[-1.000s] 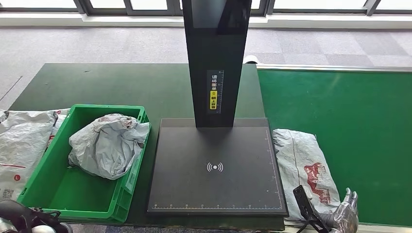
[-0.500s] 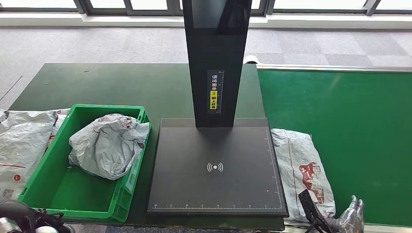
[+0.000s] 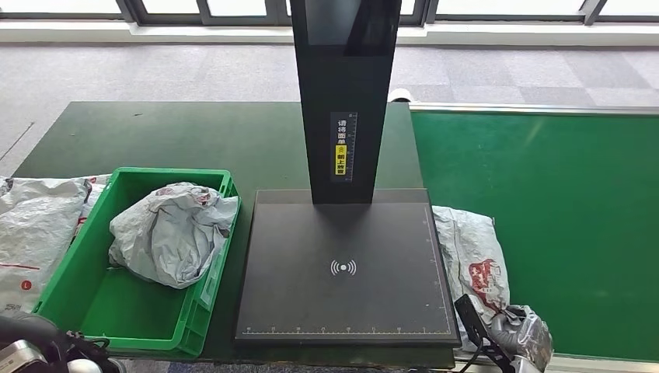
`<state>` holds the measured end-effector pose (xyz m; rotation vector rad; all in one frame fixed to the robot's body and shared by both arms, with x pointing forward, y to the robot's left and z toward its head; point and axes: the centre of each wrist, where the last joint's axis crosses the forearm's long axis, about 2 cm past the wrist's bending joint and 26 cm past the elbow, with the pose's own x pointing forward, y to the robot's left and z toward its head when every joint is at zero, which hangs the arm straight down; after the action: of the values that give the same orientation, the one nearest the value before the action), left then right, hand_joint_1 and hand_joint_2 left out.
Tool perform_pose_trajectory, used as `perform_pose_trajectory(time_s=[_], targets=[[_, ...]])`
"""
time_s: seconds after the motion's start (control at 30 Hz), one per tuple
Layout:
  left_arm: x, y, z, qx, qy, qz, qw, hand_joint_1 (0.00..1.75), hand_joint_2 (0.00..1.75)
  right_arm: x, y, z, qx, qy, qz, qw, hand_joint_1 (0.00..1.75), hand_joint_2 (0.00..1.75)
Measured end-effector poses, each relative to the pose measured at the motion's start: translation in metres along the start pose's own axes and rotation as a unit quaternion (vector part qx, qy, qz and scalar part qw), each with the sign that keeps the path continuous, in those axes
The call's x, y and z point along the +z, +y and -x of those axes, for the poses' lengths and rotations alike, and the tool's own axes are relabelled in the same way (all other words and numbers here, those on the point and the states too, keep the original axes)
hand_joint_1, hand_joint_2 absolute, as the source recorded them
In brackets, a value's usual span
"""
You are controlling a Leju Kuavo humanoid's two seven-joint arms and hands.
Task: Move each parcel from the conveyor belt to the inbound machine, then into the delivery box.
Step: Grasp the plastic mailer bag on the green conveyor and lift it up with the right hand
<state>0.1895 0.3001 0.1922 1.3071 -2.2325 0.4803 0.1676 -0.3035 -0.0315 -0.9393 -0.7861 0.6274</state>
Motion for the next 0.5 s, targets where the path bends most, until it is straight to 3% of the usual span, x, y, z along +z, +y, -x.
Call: perform_pose_trajectory(time_s=[0.33, 0.5], targets=[[0.002, -0.001, 0.001, -0.001, 0.003, 0.003, 1.0, 0.0, 0.0, 0.004, 0.004, -0.024, -0.059, -0.058, 0.016, 0.996, 1.75, 1.75], [0.001, 0.0, 0.001, 0.003, 0.006, -0.001, 1.0, 0.0, 0.0, 0.009, -0.012, -0.03, -0.144, -0.1, 0.124, 0.977, 1.75, 1.75]])
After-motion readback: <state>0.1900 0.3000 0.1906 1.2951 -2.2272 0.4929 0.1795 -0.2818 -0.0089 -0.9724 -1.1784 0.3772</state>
